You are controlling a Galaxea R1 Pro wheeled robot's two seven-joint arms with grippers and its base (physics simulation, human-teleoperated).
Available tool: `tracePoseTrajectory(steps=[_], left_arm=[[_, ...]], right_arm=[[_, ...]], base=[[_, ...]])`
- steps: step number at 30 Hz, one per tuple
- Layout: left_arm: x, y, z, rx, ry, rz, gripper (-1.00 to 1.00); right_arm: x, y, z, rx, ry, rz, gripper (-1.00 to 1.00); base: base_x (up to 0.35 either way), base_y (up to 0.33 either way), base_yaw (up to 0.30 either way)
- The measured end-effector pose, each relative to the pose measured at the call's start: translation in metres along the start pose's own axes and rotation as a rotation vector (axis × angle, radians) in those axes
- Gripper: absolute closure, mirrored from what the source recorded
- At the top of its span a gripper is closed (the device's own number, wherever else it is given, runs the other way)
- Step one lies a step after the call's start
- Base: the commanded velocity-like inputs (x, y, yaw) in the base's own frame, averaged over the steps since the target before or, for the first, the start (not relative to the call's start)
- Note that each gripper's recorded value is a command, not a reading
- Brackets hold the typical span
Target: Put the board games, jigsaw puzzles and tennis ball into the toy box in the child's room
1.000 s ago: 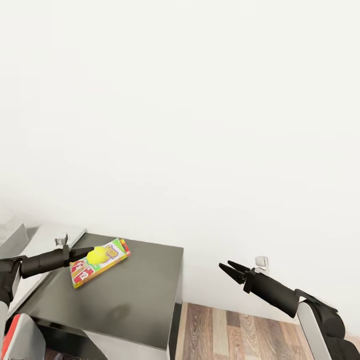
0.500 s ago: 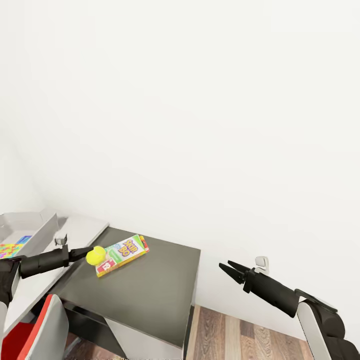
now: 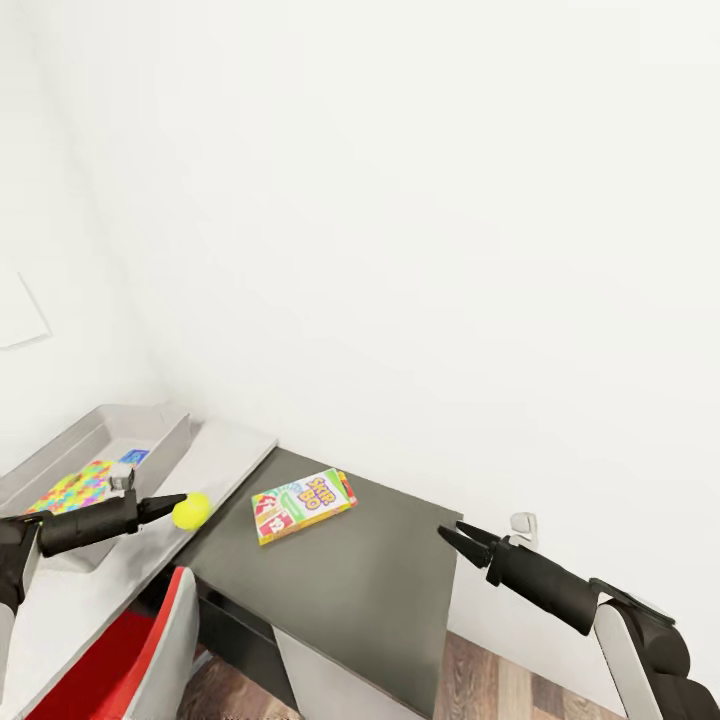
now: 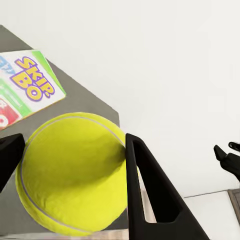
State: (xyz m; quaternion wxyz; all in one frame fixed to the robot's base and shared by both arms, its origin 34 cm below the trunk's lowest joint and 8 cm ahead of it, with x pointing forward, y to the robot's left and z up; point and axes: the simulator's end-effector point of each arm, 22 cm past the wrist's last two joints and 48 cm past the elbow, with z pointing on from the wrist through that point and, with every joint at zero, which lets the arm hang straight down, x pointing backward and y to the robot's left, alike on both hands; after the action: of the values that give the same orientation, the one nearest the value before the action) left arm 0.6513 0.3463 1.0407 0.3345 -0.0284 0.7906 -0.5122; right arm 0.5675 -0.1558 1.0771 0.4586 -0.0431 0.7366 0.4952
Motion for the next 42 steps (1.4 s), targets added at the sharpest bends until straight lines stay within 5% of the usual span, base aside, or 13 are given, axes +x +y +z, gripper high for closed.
tracePoseTrajectory(steps=[42], left_arm=[[-0.0045,0.0022,-0.0058,-0.002,-0.011,0.009,1.00]], right_arm=[[0.0017,-0.0011,0.0001,-0.004,0.003,0.004,-1.00]], base=[[0.073,0.145,0.047]])
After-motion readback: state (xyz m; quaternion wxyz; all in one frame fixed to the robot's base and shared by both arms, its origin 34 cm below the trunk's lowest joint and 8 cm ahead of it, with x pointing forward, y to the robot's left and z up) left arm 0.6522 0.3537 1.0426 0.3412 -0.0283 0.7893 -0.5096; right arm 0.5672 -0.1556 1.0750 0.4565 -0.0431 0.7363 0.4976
